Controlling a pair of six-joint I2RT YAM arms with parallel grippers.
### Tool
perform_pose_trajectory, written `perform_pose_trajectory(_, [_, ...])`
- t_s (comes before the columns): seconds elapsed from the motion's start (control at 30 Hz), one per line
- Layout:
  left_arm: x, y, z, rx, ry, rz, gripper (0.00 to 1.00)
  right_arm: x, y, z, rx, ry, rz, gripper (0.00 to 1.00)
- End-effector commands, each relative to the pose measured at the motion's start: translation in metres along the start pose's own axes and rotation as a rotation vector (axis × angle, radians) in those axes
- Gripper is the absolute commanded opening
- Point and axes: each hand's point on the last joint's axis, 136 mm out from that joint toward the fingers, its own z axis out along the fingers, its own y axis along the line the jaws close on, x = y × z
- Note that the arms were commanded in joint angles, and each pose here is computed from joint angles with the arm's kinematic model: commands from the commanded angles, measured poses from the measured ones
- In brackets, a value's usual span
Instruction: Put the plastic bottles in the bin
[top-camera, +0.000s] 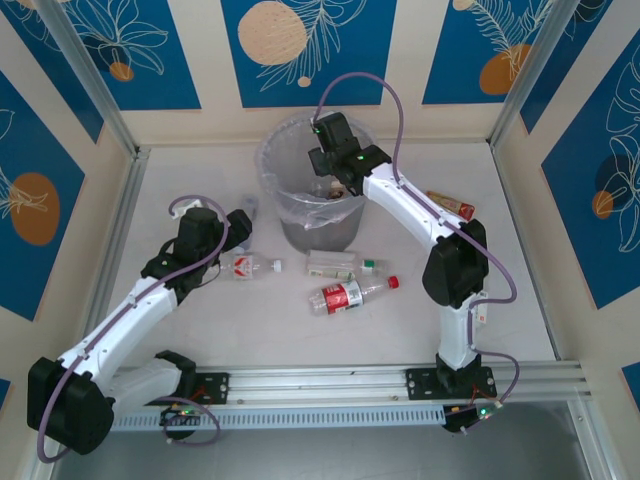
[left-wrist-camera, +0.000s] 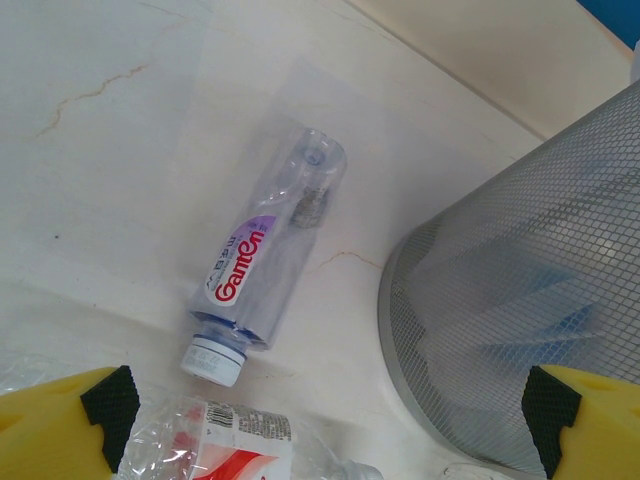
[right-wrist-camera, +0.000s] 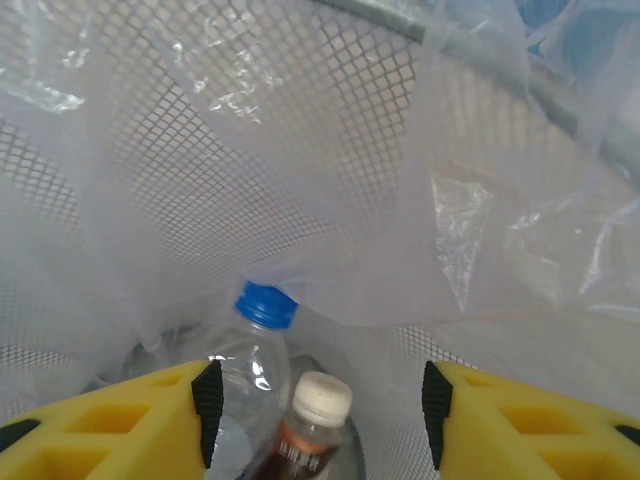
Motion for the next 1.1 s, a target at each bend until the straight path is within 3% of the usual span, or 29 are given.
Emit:
perform_pose_trajectory(0.0, [-0.012,-0.005,-0.001,0.008,-0.017,-0.022,1.00,-0.013,0.003,-0.013,0.019,-0.023,0.002,0.58])
perform_pose_trajectory(0.33, [-0.008,0.009,0.001,-0.058,-0.005,-0.061,1.00,-0.051,0.007,-0.076,-0.102,-0.159,0.130,0.63])
perform_pose_trajectory(0.57, [-0.004,0.015,0.004,-0.078,0.009,-0.095,1.00,-0.061,-0.003,-0.133,-0.211,-0.339,0.249,0.68])
perform_pose_trajectory(0.83, [0.000,0.022,0.006,-0.094,0.013,-0.177,1.00,-0.033,-0.037,-0.167,-0.256,-0.388,0.403,0.75])
perform_pose_trajectory(0.9, [0.002,0.027,0.006,-0.122,0.011,-0.206,1.00,-0.025,-0.046,-0.175,-0.264,-0.405,0.419,0.95])
perform_pose_trajectory(0.93, [0.002,0.031,0.005,-0.139,0.007,-0.226,1.00,-0.018,-0.050,-0.177,-0.265,-0.410,0.430,1.00])
perform_pose_trajectory(1.07, [0.003,0.039,0.004,-0.168,-0.013,-0.286,1.00,0.004,-0.075,-0.184,-0.224,-0.415,0.513,1.00])
